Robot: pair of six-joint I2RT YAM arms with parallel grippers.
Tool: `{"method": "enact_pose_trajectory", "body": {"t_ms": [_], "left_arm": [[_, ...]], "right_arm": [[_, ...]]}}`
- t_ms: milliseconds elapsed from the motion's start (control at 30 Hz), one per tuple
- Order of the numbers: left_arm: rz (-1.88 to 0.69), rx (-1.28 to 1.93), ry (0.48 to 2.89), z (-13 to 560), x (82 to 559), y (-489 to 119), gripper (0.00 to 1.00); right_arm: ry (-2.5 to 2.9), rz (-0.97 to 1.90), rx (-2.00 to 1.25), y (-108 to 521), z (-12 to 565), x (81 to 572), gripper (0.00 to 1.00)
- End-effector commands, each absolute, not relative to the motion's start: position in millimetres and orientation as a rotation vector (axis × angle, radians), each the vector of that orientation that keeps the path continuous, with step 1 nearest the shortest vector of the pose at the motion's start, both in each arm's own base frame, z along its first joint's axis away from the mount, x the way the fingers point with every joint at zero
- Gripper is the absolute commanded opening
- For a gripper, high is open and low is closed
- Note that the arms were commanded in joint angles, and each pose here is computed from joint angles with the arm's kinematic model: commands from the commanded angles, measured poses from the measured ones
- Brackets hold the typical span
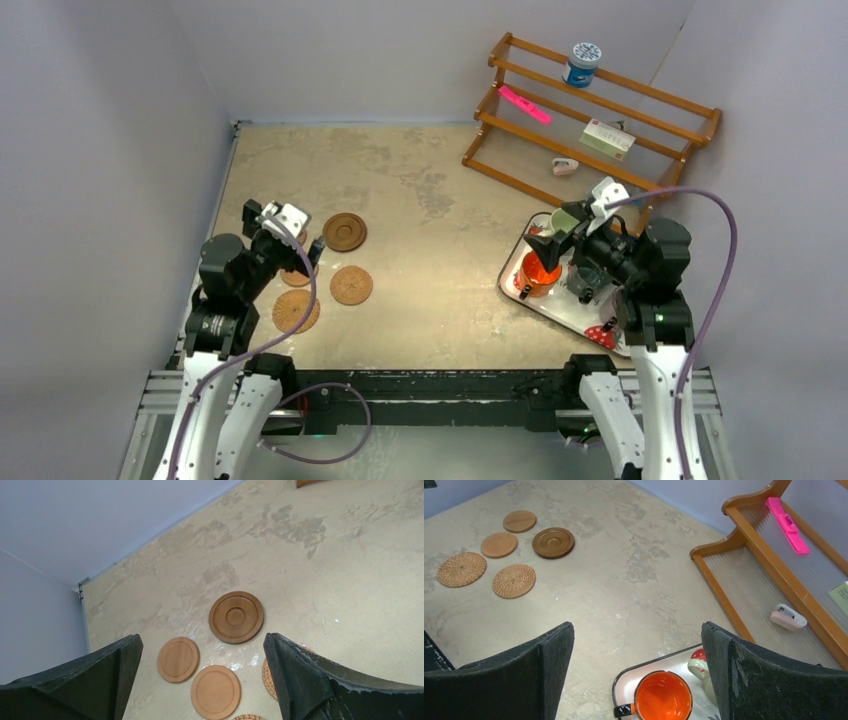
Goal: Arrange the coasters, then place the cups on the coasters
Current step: Move the coaster to the center of the board.
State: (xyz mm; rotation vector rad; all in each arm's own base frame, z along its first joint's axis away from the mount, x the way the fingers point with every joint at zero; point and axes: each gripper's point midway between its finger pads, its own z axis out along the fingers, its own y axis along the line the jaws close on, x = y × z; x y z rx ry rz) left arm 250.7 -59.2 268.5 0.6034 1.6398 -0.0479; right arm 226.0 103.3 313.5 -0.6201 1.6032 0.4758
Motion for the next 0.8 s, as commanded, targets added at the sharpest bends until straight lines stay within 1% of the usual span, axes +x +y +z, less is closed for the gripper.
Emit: {"method": "enact_pose_trajectory", "body": {"t_ms": [0,133,300,433,667,767], "left_arm": [[0.047,0.570,1.607,295,270,-47,1.00],[0.090,0.559,1.630,291,281,-40,1.00],[0.115,0.558,1.656,284,289,-36,1.00],[0.148,0.578,1.710,266,299,-34,1.00],[0.252,0.647,1.777,231,309,-29,1.00],[0.231,0.692,1.775,219,306,-34,1.00]], "right_arm": [[1.656,0.533,-0.602,107,317,243,0.99],[1.701,0.526,-0.599,104,307,255,0.99],[1.694,0.542,-0.636,114,299,252,0.99],[1.723,0.547,-0.661,121,289,255,0.99],[1.853,0.452,-0.748,131,246,266,0.99],[1.879,0.436,-0.803,136,233,262,0.99]]}}
